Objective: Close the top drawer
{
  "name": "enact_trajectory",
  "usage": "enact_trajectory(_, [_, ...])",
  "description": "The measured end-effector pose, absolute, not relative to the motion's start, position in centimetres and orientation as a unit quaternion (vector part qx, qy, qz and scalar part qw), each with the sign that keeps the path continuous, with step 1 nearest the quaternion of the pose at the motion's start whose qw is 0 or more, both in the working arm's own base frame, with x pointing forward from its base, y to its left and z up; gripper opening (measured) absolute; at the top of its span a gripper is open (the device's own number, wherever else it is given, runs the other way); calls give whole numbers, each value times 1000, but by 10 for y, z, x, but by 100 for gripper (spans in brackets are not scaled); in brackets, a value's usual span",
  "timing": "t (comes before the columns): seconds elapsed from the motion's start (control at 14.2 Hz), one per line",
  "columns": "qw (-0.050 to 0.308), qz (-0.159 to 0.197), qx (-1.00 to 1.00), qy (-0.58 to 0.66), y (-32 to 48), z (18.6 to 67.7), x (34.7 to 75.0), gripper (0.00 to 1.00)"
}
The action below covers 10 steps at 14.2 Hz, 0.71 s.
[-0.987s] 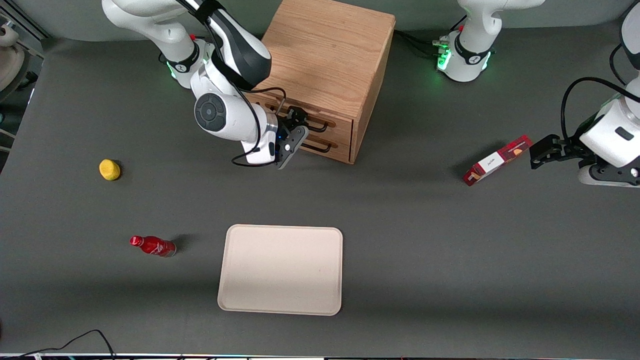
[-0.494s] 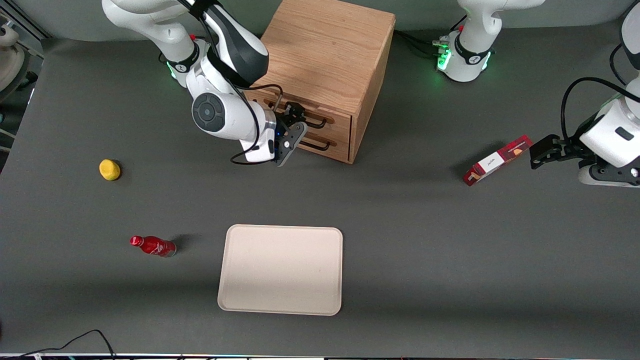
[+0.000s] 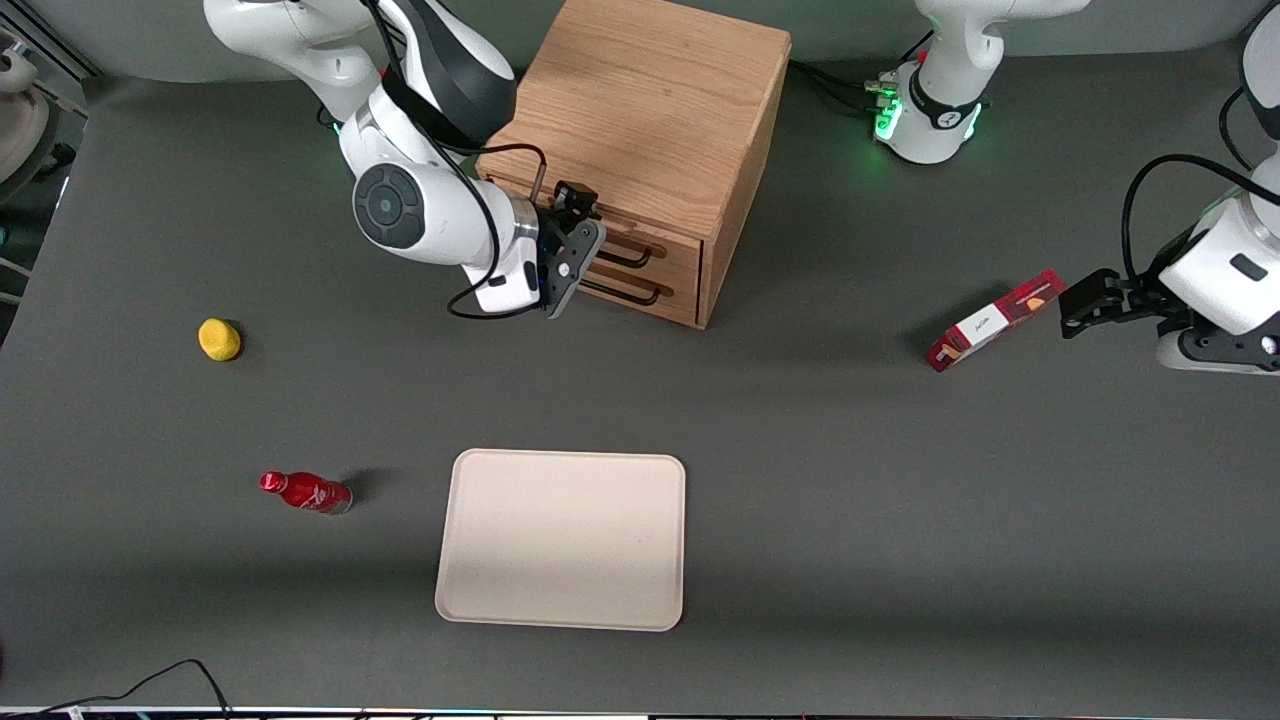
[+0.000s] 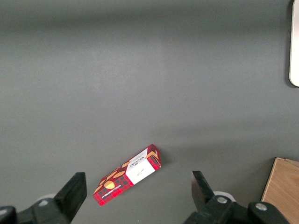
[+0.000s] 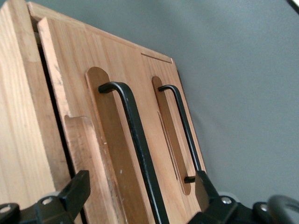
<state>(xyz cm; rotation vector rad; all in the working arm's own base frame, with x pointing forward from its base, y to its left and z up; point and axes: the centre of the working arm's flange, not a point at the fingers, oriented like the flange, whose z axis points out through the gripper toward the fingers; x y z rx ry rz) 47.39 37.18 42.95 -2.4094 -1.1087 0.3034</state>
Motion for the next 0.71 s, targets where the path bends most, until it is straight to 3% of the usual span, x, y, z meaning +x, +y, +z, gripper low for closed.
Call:
enact_trajectory(0.21, [237, 108, -879, -399, 349, 473, 495, 100])
enact_trajectory(0.49, [224, 66, -899, -369, 302, 549, 514, 100])
enact_trajectory(0.71, [143, 44, -933, -327, 274, 604, 493, 100])
